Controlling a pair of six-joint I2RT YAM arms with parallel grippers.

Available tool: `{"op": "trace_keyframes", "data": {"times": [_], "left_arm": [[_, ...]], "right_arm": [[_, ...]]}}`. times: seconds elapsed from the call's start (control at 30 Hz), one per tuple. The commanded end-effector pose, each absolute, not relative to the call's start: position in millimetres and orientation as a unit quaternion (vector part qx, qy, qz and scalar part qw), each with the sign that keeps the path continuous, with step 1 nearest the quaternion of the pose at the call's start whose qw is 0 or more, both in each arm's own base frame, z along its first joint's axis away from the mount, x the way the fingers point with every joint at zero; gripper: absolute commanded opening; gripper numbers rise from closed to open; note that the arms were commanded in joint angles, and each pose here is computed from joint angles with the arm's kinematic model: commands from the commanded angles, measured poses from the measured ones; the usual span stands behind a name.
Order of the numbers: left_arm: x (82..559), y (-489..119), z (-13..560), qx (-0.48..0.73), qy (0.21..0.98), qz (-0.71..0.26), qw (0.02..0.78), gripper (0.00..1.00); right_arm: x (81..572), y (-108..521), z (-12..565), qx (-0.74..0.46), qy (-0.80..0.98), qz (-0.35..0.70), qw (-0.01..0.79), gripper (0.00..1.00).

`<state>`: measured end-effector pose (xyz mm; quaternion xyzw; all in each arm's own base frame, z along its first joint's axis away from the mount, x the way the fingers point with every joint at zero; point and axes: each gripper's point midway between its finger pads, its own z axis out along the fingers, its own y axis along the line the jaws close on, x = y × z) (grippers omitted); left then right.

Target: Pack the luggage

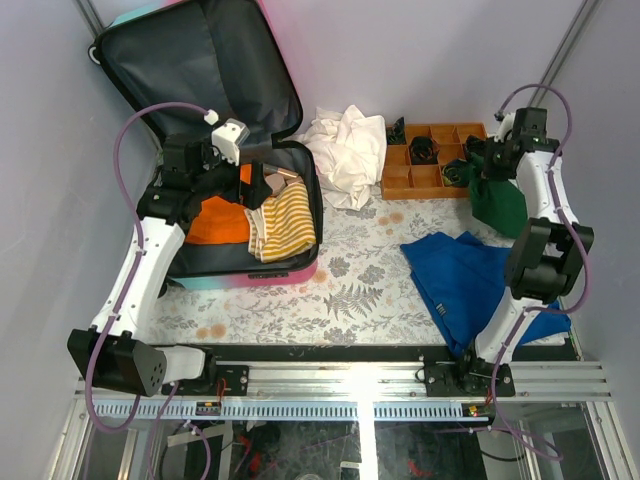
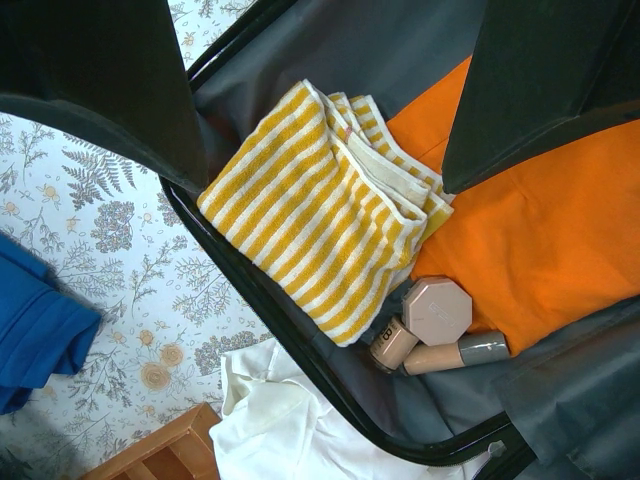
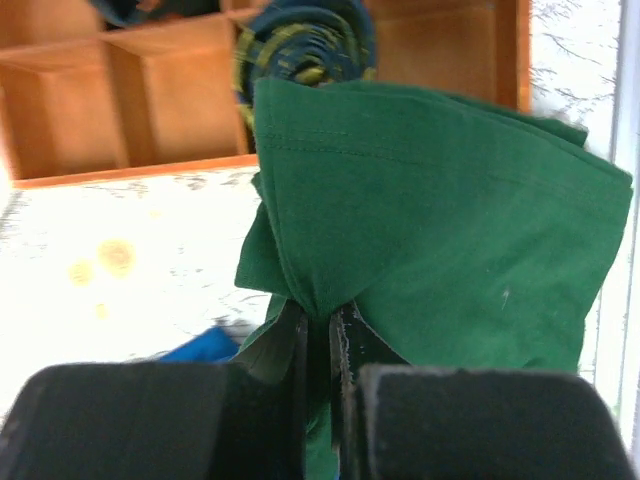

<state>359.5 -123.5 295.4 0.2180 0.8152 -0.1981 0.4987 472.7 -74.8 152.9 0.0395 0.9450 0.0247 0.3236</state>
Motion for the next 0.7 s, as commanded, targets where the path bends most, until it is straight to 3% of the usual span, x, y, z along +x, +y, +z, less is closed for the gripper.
{"op": "trace_keyframes", "data": {"times": [0.0,0.27,0.63,0.67], "left_arm": [[364.8,-123.6,310.2,0.22,0.798,-0.193,0.527,1.0],[361.8,-127.8,303.3,0.216,0.805,-0.21,0.511,1.0],[360.2,-166.9,298.4,0.192,0.813,-0.249,0.491,1.0],[360.5,-174.4,298.6,0.189,0.813,-0.246,0.493,1.0]], "right_arm": [[468.1,-23.0,227.8,0.042,0.913,0.139,0.382,0.0],[443.3,67.5,231.9,0.038,0.9,0.254,0.353,0.0],[420.9,224.3,196.0,-0.021,0.89,0.327,0.316,0.0],[418.4,234.3,190.6,-0.026,0.891,0.332,0.309,0.04]]}}
